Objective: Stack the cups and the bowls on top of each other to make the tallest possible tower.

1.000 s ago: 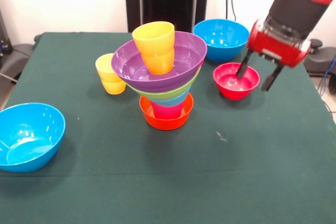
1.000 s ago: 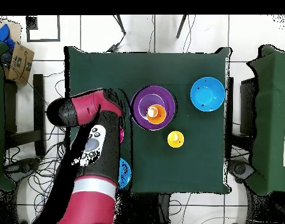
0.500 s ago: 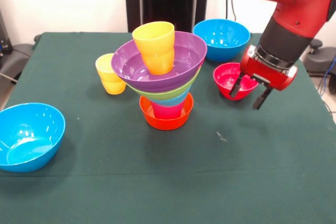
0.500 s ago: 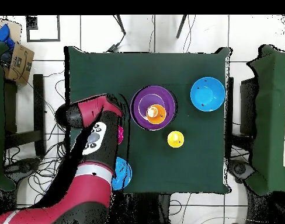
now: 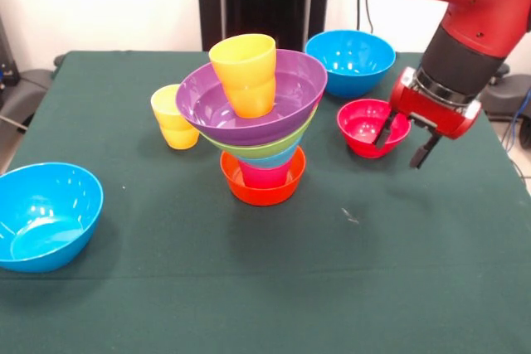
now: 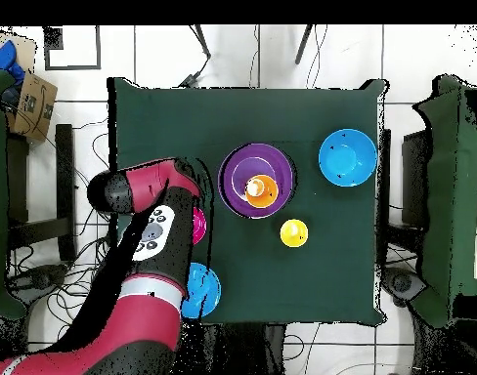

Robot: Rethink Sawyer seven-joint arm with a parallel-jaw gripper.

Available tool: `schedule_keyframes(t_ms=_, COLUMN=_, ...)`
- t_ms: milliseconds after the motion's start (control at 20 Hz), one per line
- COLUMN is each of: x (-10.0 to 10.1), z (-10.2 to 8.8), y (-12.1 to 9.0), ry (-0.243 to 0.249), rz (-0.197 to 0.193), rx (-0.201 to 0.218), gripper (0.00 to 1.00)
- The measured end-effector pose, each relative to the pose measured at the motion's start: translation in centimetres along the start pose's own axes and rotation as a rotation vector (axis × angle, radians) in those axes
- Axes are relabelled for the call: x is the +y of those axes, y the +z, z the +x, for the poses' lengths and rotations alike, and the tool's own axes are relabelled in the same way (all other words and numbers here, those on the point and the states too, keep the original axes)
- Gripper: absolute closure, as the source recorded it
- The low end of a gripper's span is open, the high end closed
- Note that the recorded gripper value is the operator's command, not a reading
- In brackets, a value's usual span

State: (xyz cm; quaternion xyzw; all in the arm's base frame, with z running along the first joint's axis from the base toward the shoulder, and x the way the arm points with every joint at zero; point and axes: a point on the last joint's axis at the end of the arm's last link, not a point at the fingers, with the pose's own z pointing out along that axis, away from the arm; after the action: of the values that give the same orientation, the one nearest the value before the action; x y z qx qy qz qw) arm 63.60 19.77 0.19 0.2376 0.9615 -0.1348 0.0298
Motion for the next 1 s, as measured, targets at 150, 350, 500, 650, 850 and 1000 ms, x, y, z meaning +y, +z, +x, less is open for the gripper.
schedule_keyframes(t_ms=150, x=0.0, z=-0.6, y=-1.2, ry=0.015, rz=-0.008, rx=-0.006, gripper=0.0)
schedule_keyframes(t_ms=350, x=-0.2, z=-1.6, y=-2.5, ry=0.029, rz=-0.018, rx=-0.025, gripper=0.0)
schedule_keyframes(t_ms=500, x=-0.4, z=-2.0, y=-3.1, ry=0.034, rz=-0.02, rx=-0.035, gripper=0.0)
schedule_keyframes(t_ms=650, x=-0.6, z=-2.3, y=-3.4, ry=0.041, rz=-0.021, rx=-0.039, gripper=0.0)
schedule_keyframes(t_ms=850, x=-0.6, z=-2.3, y=-3.3, ry=0.044, rz=-0.02, rx=-0.037, gripper=0.0)
schedule_keyframes(t_ms=1000, x=-0.5, z=-2.3, y=-3.3, ry=0.05, rz=-0.023, rx=-0.032, gripper=0.0)
